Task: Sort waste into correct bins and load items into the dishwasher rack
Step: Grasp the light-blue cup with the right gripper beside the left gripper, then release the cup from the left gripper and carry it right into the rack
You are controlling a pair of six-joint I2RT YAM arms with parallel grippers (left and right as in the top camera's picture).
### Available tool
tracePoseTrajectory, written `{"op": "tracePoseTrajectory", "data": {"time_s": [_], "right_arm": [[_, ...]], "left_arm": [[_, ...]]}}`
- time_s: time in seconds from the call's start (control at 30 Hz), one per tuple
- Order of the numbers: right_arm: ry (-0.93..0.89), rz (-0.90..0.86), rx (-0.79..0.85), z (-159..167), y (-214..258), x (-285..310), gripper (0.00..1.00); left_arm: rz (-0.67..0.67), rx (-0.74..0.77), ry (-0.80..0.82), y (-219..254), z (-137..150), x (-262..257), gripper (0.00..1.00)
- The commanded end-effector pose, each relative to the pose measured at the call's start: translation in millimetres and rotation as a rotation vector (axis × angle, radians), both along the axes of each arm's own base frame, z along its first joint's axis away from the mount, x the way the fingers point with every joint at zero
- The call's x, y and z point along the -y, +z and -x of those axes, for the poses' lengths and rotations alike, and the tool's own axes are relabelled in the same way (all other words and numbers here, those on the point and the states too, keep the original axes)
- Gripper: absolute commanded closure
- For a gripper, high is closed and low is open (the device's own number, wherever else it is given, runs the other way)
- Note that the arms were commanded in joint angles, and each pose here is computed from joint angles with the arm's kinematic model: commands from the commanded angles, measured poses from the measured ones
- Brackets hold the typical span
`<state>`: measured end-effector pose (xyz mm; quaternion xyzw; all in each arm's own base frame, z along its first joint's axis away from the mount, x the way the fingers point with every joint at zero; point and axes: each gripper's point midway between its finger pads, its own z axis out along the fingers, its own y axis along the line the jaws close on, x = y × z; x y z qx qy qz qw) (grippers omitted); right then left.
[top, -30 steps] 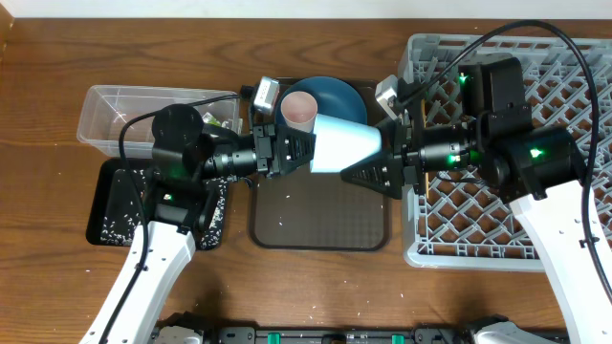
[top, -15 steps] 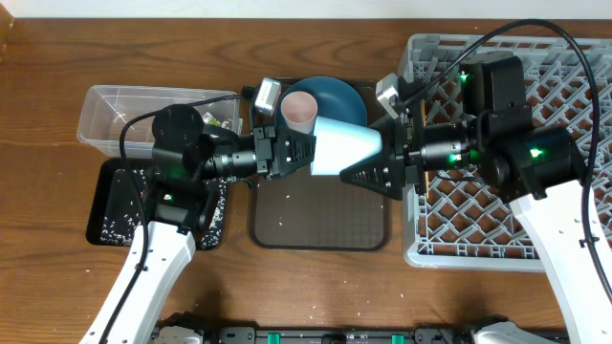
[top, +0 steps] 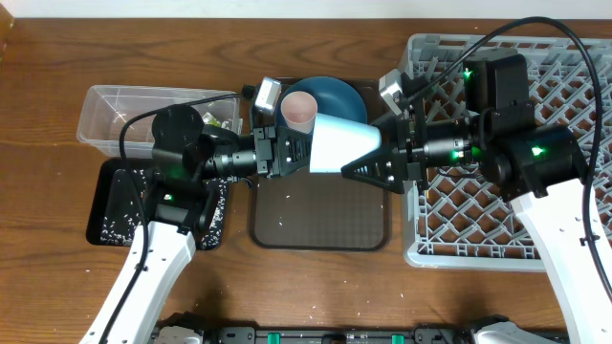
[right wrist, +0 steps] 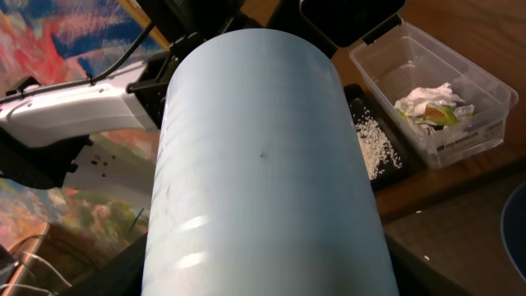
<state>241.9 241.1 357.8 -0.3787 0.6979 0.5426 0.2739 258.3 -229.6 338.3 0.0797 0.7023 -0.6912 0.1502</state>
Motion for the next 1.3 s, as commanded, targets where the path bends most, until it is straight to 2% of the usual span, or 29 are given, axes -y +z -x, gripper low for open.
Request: {"op": "tracePoseTrajectory", "data": {"time_s": [0.0, 0.13, 0.4, 0.57, 0.73, 0.83, 0.97, 1.13, 1.2, 1.27], "right_arm": [[-0.009, -0.020, 0.028, -5, 6, 5, 0.52], [-0.032, -0.019, 0.027, -10, 6, 11, 0.51], [-0.118, 0.036, -0.040, -20, -7, 27, 0.51], [-0.304, 0.256, -0.135, -35, -49, 57, 0.55], [-0.602, 0.561, -0.300, -45, -98, 116, 0.55], [-0.740, 0.704, -0.363, -42, -115, 150, 0.56], [-0.782, 0.804, -0.390, -33, -124, 167, 0.59], [-0.855, 0.901, -0.434, -25, -132, 185, 0.59], [-0.876, 0.937, -0.459, -19, -135, 191, 0.59], [-0.886, 0.970, -0.491, -12, -137, 196, 0.59]], "left_arm": [[0.004, 0.044, -0.032, 9, 7, 0, 0.90], [-0.001, 0.089, -0.028, 9, 6, -1, 0.83], [-0.012, 0.088, 0.085, 2, -23, -30, 0.83], [-0.032, 0.091, 0.147, -7, -39, -49, 0.83], [-0.081, 0.139, 0.159, -25, -43, -53, 0.83], [-0.134, 0.157, 0.171, -44, -45, -55, 0.74], [-0.281, 0.131, 0.274, -84, -61, -65, 0.68], [-0.527, -0.005, 0.500, -139, -87, -99, 0.30], [-0.598, -0.038, 0.565, -151, -92, -112, 0.21], [-0.644, -0.051, 0.610, -157, -95, -121, 0.17]]}}
